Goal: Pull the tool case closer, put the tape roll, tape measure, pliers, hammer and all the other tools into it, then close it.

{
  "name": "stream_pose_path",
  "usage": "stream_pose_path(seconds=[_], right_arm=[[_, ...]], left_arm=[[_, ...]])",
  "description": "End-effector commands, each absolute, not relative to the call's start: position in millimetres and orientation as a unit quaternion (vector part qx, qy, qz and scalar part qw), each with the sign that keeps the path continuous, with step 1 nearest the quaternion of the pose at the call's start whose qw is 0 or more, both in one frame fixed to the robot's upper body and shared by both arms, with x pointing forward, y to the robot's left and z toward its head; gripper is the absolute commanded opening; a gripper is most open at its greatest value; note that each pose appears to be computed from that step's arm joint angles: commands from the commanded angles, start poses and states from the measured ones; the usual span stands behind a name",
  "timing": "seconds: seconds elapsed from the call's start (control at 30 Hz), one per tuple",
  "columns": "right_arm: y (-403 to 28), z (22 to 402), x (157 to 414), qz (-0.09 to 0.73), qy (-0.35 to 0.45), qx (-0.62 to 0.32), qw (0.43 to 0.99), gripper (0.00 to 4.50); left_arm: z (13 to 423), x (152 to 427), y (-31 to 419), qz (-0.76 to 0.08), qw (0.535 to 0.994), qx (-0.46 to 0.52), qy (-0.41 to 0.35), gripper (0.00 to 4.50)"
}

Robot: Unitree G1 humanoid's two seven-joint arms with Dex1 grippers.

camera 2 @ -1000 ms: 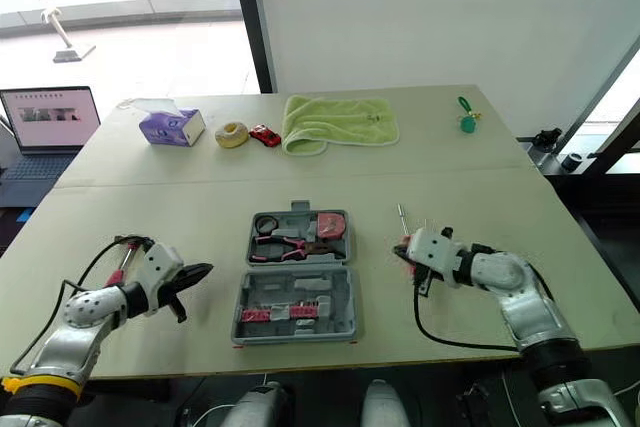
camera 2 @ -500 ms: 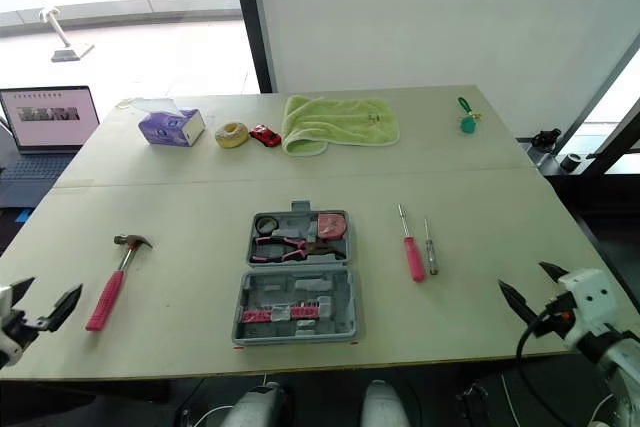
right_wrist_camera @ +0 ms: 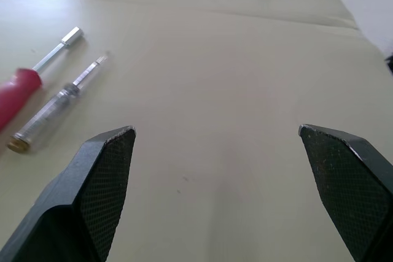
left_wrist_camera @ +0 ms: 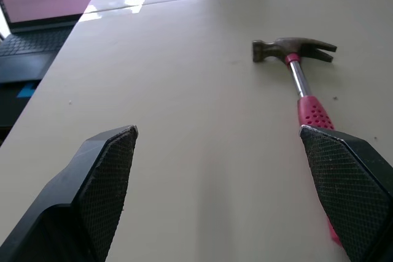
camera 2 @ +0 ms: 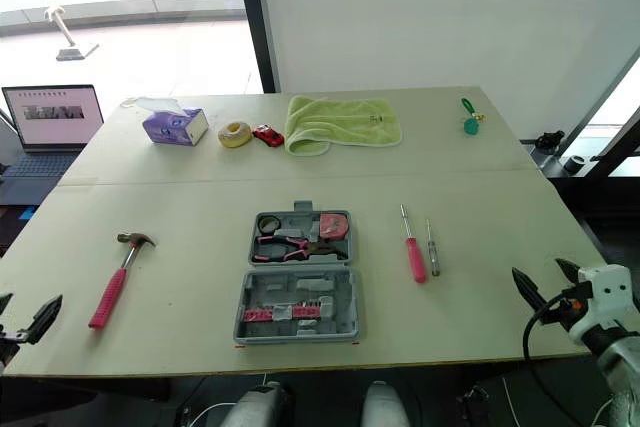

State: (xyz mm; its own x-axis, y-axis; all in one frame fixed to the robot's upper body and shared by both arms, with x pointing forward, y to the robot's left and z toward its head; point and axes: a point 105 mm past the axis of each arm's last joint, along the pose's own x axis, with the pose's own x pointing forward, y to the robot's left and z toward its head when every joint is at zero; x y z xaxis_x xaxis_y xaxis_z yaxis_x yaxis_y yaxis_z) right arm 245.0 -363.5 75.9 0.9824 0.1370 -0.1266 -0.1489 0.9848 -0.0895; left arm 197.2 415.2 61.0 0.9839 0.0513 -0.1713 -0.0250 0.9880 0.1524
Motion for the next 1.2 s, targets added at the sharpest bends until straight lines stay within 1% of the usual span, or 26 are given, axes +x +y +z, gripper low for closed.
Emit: stream_pose_path(seconds=[0.03, 0.1, 0.13, 0.2, 0.27, 0.37, 0.4, 0.47, 0.6, 0.73, 0.8, 0.83, 0.9, 0.97, 1.03, 1.13, 1.2], right_arm=[[-334.4, 102.2, 259.6, 0.146, 0.059, 0.068, 0.985, 4.5], [-314.5, 109.2, 261.3, 0.198, 0.085, 0.099, 0.971, 4.5], [-305.6, 113.8, 260.9, 0.224, 0.097, 0.094, 0.965, 4.5], [-291.7, 121.1, 261.1, 0.259, 0.118, 0.069, 0.956, 4.5], [-276.7, 128.8, 259.5, 0.291, 0.136, 0.03, 0.947, 4.5], [-265.1, 130.6, 255.7, 0.304, 0.153, -0.03, 0.94, 4.5], [-262.1, 129.8, 253.3, 0.306, 0.158, -0.042, 0.938, 4.5], [-259.0, 129.0, 250.5, 0.308, 0.162, -0.048, 0.936, 4.5], [-261.9, 127.7, 248.7, 0.265, 0.143, -0.056, 0.952, 4.5], [-266.1, 116.5, 236.0, 0.199, 0.135, -0.052, 0.969, 4.5], [-262.3, 116.6, 229.7, 0.184, 0.122, -0.057, 0.974, 4.5], [-262.3, 114.7, 226.6, 0.163, 0.12, -0.033, 0.979, 4.5], [-262.8, 113.2, 222.7, 0.13, 0.115, -0.033, 0.984, 4.5], [-261.2, 111.2, 221.1, 0.108, 0.111, -0.063, 0.986, 4.5], [-263.5, 109.8, 224.1, 0.079, 0.107, -0.084, 0.988, 4.5], [-265.1, 106.2, 231.2, 0.062, 0.109, -0.099, 0.987, 4.5], [-268.1, 102.3, 241.8, 0.049, 0.11, -0.119, 0.986, 4.5]], left_arm=[[80.7, 223.6, 374.7, -0.132, 0.981, 0.102, 0.096, 4.44], [90.5, 236.6, 353.6, -0.207, 0.965, 0.121, 0.102, 4.44], [99.1, 245.0, 344.0, -0.241, 0.957, 0.126, 0.101, 4.44], [117.9, 261.0, 325.2, -0.298, 0.94, 0.138, 0.094, 4.44], [135.0, 272.1, 300.5, -0.367, 0.912, 0.159, 0.096, 4.44], [149.4, 277.7, 269.4, -0.443, 0.876, 0.166, 0.1, 4.44], [155.1, 278.5, 256.6, -0.469, 0.861, 0.168, 0.1, 4.44], [160.6, 278.5, 244.2, -0.493, 0.847, 0.17, 0.101, 4.44], [182.0, 274.8, 196.4, -0.582, 0.791, 0.161, 0.097, 4.44], [203.8, 273.2, 150.6, -0.651, 0.737, 0.164, 0.078, 4.44], [210.3, 276.4, 138.6, -0.662, 0.728, 0.168, 0.063, 4.44], [215.0, 278.0, 131.4, -0.671, 0.722, 0.164, 0.053, 4.44], [221.0, 279.2, 122.3, -0.684, 0.711, 0.157, 0.044, 4.44], [219.6, 281.2, 118.9, -0.69, 0.703, 0.168, 0.048, 4.44], [216.3, 282.6, 118.1, -0.692, 0.698, 0.177, 0.051, 4.44], [211.7, 285.3, 118.4, -0.688, 0.699, 0.187, 0.053, 4.44], [208.4, 284.9, 119.7, -0.685, 0.701, 0.192, 0.055, 4.44]])
